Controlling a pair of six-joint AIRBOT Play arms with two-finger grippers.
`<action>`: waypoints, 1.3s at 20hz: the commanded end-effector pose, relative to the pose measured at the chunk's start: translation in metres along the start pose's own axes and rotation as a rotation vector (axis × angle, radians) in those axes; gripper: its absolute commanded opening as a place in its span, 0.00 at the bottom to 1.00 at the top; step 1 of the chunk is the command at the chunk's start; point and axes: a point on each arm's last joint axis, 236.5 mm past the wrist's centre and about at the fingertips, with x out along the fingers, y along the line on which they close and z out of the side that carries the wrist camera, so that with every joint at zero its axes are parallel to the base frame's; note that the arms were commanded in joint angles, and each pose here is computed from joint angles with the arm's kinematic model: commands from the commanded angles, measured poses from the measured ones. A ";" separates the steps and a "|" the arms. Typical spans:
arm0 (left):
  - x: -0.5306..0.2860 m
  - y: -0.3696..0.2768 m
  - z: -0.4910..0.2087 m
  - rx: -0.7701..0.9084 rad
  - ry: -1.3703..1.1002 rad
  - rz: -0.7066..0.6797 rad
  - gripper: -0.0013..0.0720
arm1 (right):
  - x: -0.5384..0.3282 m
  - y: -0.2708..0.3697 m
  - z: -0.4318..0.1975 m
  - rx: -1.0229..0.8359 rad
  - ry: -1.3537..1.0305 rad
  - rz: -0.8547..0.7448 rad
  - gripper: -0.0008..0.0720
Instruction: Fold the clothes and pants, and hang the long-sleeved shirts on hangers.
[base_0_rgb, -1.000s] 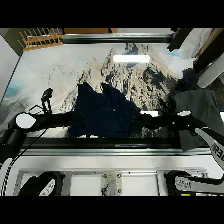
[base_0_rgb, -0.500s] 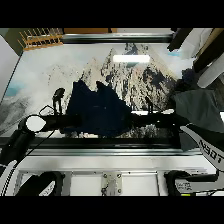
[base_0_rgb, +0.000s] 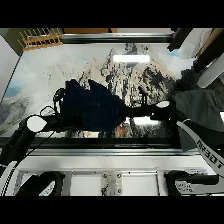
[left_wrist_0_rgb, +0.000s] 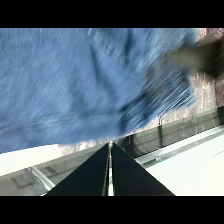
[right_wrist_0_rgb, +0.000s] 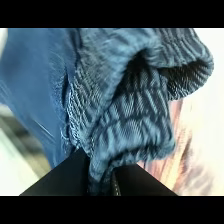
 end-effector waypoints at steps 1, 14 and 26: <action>0.000 0.000 -0.001 0.003 0.004 -0.001 0.04 | -0.087 0.005 0.094 0.010 -0.216 -0.155 0.06; 0.000 0.000 0.002 0.003 -0.007 0.000 0.04 | -0.471 -0.051 0.073 0.288 -0.775 -0.859 0.06; 0.000 0.000 0.000 0.003 0.002 0.000 0.04 | -0.409 -0.150 -0.132 0.625 -0.390 -1.145 0.06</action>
